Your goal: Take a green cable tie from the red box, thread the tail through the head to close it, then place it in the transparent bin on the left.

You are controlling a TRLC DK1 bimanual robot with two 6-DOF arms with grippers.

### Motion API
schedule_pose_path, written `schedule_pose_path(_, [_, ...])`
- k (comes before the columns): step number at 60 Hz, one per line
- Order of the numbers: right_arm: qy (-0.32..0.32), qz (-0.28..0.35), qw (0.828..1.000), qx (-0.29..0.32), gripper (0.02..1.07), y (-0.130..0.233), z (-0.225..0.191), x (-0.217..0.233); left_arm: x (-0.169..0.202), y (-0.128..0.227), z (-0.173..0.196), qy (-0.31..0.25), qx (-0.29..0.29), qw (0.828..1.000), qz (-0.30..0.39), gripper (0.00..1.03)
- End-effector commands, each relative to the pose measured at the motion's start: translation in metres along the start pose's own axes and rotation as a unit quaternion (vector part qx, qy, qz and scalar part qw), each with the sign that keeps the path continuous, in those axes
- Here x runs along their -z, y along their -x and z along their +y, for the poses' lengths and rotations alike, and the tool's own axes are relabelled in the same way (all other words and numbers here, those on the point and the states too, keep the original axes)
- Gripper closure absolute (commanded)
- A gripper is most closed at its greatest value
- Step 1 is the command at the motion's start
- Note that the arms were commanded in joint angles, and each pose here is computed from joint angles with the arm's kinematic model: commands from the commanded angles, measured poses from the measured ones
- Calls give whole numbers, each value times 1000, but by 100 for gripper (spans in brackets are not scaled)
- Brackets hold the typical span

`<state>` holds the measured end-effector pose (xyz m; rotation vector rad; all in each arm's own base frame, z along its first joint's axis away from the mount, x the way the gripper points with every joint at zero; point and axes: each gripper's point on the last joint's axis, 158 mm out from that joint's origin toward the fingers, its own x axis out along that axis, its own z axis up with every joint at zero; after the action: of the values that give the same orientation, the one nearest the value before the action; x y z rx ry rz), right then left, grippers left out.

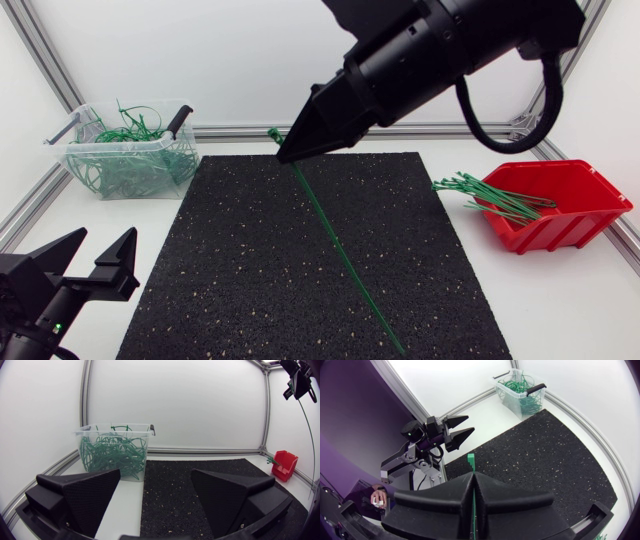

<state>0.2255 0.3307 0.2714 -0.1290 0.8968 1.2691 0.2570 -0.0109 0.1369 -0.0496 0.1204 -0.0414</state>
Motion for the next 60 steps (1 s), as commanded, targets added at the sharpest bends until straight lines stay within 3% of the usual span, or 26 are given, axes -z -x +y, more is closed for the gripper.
schedule_pose_path(1, [-8,-4,1000,-17,101,-2,12,-8,30,-2,-1,-4,4,999,43,4])
schedule_pose_path(14, [-75,-57,994,-57,101,9,17,-28,27,-2,0,-4,2,999,41,4])
schedule_pose_path(21, [-105,-81,989,-65,101,13,16,-33,28,0,3,3,-4,997,73,4])
schedule_pose_path(34, [-128,-117,981,-92,101,32,16,-41,21,0,0,11,1,996,86,4])
schedule_pose_path(48, [-169,-140,972,-84,101,42,10,-42,-6,3,-11,31,24,993,108,4])
schedule_pose_path(60, [-203,-158,966,-34,101,45,-6,-46,-29,4,-24,37,48,990,128,4])
